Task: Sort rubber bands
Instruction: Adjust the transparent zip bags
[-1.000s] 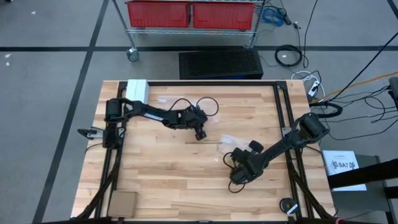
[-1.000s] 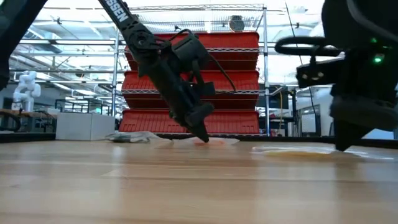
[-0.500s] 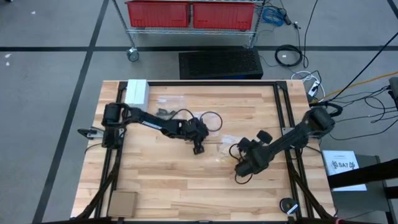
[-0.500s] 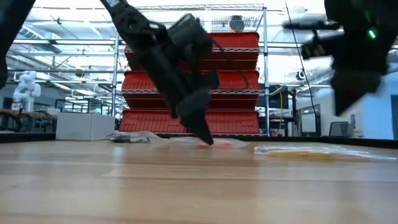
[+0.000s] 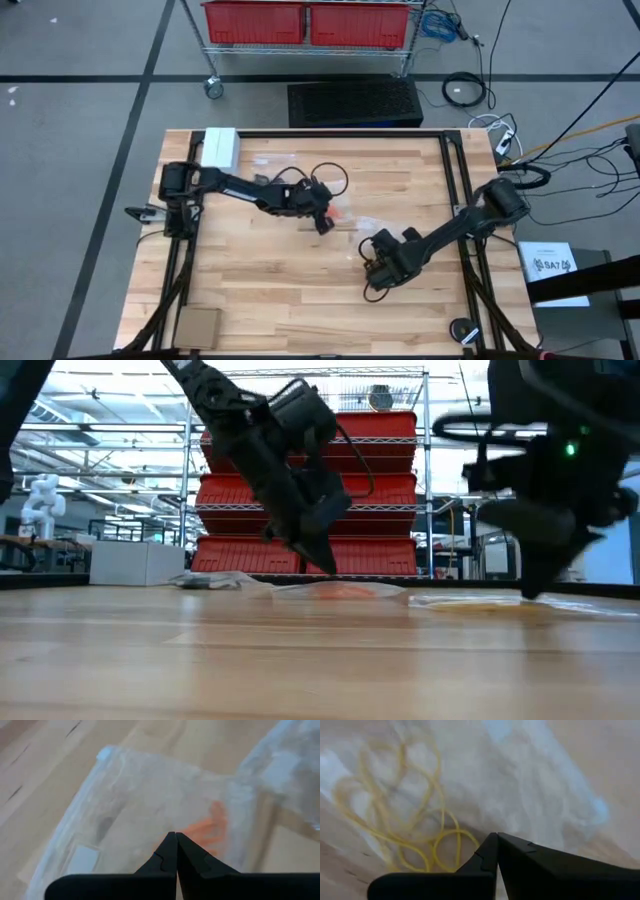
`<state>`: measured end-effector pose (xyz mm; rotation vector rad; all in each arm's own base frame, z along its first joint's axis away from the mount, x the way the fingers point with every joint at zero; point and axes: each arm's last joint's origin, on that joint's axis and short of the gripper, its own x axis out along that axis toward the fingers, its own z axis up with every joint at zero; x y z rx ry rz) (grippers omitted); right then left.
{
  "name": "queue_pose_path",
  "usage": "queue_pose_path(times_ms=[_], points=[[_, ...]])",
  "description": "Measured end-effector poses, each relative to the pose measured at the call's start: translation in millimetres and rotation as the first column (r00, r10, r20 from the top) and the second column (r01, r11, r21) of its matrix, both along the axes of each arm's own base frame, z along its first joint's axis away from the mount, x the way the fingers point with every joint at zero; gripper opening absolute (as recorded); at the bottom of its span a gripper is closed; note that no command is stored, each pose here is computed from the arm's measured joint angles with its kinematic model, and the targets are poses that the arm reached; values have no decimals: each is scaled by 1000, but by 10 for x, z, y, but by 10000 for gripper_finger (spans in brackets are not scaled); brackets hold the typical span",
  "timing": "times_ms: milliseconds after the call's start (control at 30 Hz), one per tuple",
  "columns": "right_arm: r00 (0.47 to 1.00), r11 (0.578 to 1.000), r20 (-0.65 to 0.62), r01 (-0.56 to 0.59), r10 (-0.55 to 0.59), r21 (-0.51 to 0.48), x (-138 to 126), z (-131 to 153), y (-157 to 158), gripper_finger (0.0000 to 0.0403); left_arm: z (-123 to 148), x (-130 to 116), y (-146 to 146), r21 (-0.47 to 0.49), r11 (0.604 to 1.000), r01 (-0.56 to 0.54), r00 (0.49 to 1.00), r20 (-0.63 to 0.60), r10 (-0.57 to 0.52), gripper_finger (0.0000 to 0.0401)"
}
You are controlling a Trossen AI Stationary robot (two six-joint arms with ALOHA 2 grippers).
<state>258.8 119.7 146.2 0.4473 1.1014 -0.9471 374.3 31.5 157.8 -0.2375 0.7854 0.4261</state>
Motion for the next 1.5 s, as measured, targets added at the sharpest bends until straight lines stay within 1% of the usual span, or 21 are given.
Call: queue_pose_path(times_ms=[100,167,267,367,467,667,767,833,900,1033,1233,1367,1433,1500], points=[[999,1000,-52,8,-7,14,24,-156,25,0,-100,15,52,-2,1000,-15,1000,-21,15,4],[997,1000,-76,-3,2,-12,23,-217,20,0,-130,27,69,0,1000,-17,1000,-20,17,4],[994,999,-108,-30,26,-37,-27,-277,-9,0,-173,35,76,23,1000,12,999,-40,-11,4],[983,995,-160,-92,84,-41,-135,-296,-63,0,-171,49,57,51,997,60,997,-41,-58,4],[968,989,-209,-143,135,-24,-271,-279,-146,0,-174,50,27,56,992,113,992,-56,-110,4],[956,988,-248,-153,155,27,-579,-230,-399,0,-223,33,-20,68,982,176,981,-90,-170,4],[959,987,-234,-151,160,54,-685,-178,-500,0,-258,7,-40,72,978,197,976,-105,-189,4],[961,983,-205,-180,185,39,-712,-107,-542,0,-273,-2,-68,88,970,228,969,-118,-217,4],[962,977,-170,-212,212,17,-714,-25,-576,0,-272,3,-98,84,961,264,960,-118,-253,4],[972,977,-100,-212,211,-1,-707,83,-632,0,-251,36,-185,42,940,338,940,-65,-335,4],[970,970,-7,-242,242,-21,-664,167,-633,0,-192,101,-351,26,906,422,906,38,-423,4],[969,969,13,-245,245,-25,-653,180,-630,0,-190,103,-394,44,897,440,896,33,-442,4],[969,969,19,-245,245,-25,-648,181,-629,0,-168,91,-391,80,910,407,912,14,-409,4],[969,969,29,-244,245,-24,-639,183,-626,0,-68,50,-378,144,924,354,934,-15,-356,4]])
